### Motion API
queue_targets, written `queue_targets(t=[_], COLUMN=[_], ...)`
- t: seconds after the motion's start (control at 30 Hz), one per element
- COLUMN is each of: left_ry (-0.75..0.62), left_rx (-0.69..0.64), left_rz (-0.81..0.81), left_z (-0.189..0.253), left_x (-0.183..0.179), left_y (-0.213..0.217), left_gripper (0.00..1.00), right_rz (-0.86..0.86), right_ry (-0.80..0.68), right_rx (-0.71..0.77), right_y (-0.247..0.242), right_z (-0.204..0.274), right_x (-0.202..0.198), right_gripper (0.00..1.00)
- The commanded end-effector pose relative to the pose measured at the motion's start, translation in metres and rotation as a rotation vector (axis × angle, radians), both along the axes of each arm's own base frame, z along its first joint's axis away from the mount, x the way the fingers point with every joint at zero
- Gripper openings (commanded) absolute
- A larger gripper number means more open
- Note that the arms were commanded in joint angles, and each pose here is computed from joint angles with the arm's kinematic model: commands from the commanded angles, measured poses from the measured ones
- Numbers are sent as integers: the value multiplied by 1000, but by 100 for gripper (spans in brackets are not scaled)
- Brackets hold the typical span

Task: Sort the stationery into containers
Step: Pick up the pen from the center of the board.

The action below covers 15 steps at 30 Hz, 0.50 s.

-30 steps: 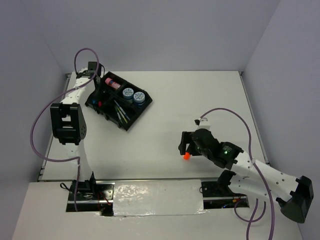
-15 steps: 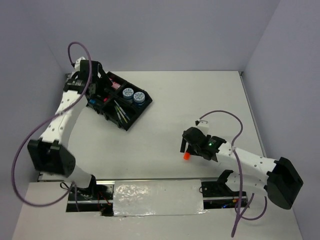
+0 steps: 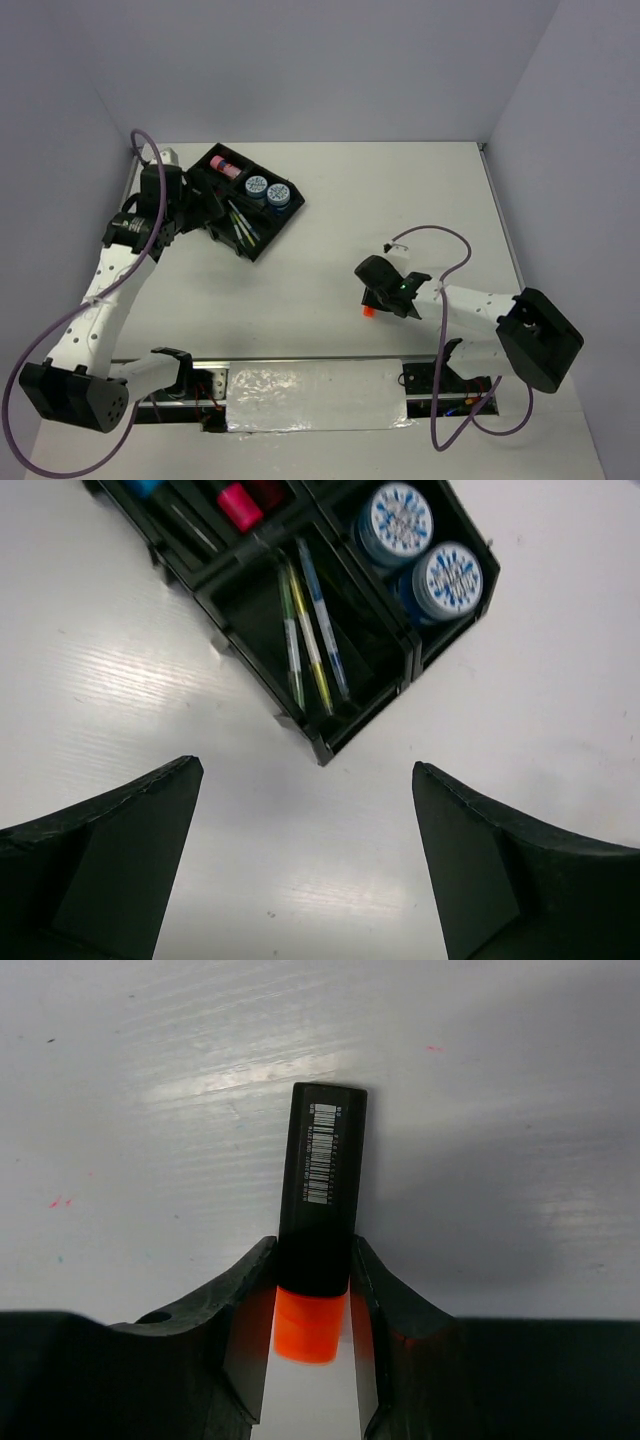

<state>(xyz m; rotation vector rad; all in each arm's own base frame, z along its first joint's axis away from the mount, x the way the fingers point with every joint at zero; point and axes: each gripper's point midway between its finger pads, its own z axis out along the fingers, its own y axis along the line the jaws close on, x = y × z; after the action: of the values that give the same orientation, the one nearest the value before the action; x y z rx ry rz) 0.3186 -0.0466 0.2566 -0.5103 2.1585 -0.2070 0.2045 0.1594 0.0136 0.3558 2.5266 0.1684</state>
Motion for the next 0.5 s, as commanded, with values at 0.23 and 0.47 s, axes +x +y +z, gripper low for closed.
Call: queue_targets(t=[0.23, 0.47], left_ry=[-25, -35], left_rx=[-368, -452], left_rz=[-607, -715], left_z=[-17, -11], left_x=[-45, -76], left_y=[-168, -225], left_gripper=[98, 86], right_rz=[497, 614], right_ry=[-395, -552], right_rx=[180, 334], right_y=[104, 133], right_z=[113, 187], right_x=[-9, -23], right_gripper=[8, 8])
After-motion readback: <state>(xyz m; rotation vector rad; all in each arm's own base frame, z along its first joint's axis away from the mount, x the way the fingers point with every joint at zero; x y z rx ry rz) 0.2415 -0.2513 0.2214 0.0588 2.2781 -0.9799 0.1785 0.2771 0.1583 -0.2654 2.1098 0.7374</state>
